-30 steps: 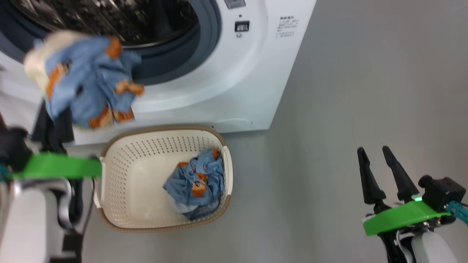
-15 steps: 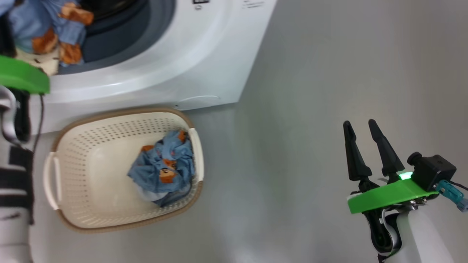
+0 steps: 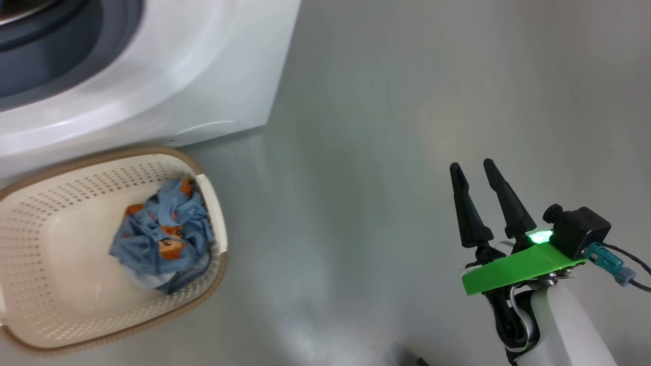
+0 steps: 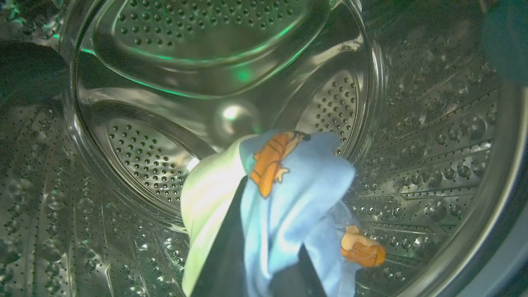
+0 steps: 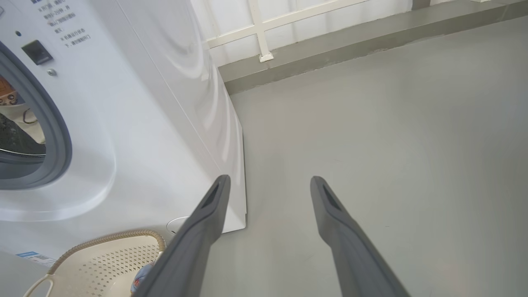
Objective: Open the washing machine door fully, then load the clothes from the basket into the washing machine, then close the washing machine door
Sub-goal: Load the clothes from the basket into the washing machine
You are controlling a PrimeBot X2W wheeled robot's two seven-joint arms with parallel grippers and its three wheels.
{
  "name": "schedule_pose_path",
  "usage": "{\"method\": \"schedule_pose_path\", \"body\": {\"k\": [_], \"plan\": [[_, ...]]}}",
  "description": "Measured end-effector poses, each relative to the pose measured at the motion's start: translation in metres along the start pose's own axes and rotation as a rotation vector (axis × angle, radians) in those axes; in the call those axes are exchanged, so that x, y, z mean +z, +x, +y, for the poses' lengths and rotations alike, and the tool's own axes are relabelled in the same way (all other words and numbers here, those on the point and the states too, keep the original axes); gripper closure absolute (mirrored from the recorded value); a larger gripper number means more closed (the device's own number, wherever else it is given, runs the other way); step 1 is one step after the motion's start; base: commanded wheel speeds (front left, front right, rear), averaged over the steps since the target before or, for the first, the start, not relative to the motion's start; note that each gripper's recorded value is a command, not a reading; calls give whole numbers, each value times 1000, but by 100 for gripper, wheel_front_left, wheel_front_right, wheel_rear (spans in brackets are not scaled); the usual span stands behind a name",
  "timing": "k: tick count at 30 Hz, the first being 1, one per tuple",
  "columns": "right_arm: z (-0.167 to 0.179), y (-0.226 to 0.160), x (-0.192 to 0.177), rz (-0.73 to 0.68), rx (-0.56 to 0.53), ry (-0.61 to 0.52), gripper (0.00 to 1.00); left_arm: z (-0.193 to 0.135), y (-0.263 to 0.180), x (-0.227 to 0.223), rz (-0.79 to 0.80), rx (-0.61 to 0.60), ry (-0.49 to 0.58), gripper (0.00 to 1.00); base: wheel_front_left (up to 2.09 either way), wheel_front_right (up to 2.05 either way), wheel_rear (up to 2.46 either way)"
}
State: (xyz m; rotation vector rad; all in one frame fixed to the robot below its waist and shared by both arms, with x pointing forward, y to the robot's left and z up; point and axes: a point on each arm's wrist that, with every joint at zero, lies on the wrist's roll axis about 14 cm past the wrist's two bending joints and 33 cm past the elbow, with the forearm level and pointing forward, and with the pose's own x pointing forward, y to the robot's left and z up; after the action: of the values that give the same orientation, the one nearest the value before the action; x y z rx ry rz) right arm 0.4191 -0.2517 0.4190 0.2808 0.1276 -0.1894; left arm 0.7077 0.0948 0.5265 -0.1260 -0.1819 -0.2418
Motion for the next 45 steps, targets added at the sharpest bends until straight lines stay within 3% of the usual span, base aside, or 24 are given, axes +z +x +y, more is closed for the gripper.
{"method": "schedule_pose_path", "body": {"k": [1, 2, 3, 4, 5, 25, 45], "plan": [[-2, -1, -1, 4, -6, 0, 0, -1, 2, -4, 4, 1, -6, 88, 0, 0, 0], [-4, -2, -1, 6, -11, -3, 0, -2, 3, -10, 18, -1, -3, 54, 0, 0, 0], [-6, -3, -2, 9, -17, -5, 0, -3, 3, -19, 38, -3, 3, 12, 0, 0, 0], [-8, -4, -2, 10, -23, -8, 0, -3, 3, -26, 54, -2, 4, 12, 0, 0, 0], [-9, -4, -2, 12, -28, -11, 0, -3, 2, -32, 68, 4, -2, 0, 0, 0, 0], [1, 0, 7, -20, 1, 3, 0, -1, -43, -65, 170, 60, -79, 0, 0, 0, 0], [9, -26, 29, -67, 54, -15, 0, 4, -169, -55, 246, 163, -132, 0, 0, 0, 0]]}}
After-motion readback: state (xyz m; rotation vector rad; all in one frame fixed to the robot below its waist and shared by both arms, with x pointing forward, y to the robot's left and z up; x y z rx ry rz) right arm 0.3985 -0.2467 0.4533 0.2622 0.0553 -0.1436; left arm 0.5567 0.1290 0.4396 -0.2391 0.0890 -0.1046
